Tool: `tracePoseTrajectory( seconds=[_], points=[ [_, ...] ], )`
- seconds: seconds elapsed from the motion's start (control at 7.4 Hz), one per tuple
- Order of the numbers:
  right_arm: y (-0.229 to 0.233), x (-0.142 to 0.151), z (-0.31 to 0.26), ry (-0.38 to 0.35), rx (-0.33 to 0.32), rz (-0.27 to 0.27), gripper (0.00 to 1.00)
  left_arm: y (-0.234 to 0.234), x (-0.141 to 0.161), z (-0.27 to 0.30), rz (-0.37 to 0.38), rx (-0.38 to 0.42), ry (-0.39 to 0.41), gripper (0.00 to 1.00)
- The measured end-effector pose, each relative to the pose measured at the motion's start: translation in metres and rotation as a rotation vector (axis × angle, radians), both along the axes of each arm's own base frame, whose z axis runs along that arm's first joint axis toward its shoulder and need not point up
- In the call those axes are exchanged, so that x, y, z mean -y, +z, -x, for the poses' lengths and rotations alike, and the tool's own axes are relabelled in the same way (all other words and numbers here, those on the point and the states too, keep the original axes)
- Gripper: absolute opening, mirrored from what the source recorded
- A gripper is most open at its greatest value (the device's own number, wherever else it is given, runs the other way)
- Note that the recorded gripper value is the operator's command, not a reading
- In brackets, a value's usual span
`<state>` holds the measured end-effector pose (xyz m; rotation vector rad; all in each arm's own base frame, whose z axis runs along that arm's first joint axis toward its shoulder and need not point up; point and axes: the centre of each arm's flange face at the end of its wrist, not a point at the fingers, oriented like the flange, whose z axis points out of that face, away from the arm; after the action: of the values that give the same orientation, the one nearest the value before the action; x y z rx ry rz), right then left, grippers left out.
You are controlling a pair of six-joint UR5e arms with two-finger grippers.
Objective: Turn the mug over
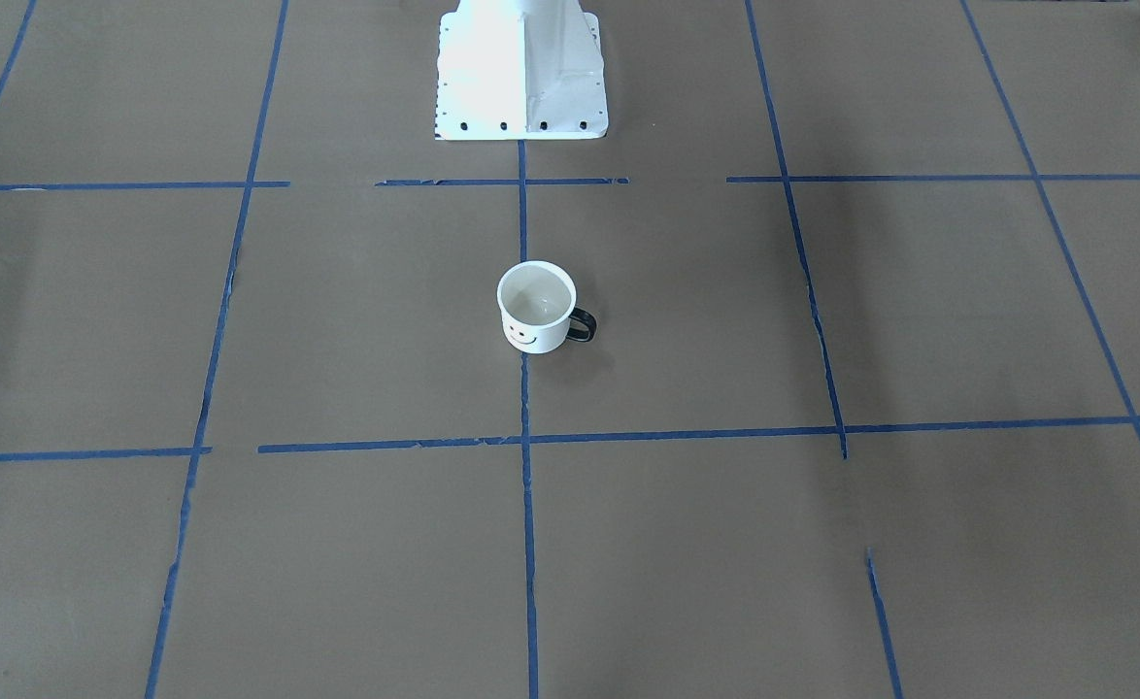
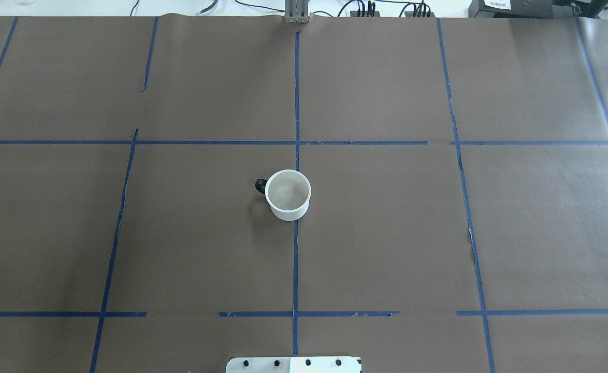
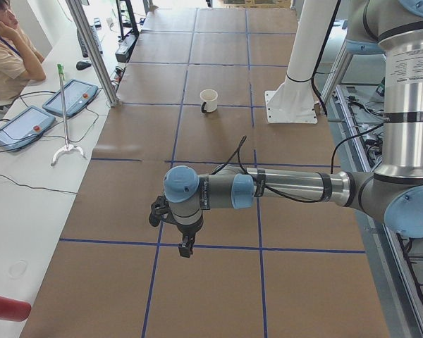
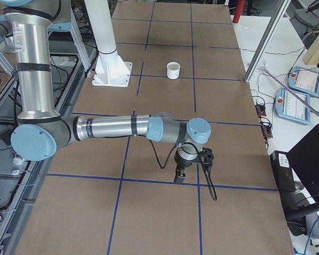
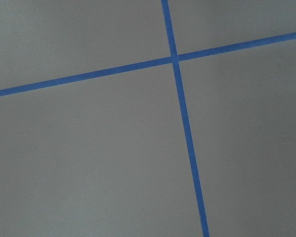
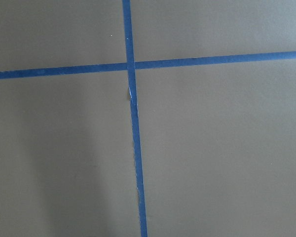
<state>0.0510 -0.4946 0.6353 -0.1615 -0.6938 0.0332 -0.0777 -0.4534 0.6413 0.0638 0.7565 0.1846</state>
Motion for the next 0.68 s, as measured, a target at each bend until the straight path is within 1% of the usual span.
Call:
tracePoseTrajectory(
  seconds=[0.68],
  points=[
    [0.0,0.0,0.0,0.0,0.0,0.0,1.0,-0.0029,0.001,-0.0004,-0.006,0.0,0.001,1.0]
  ],
)
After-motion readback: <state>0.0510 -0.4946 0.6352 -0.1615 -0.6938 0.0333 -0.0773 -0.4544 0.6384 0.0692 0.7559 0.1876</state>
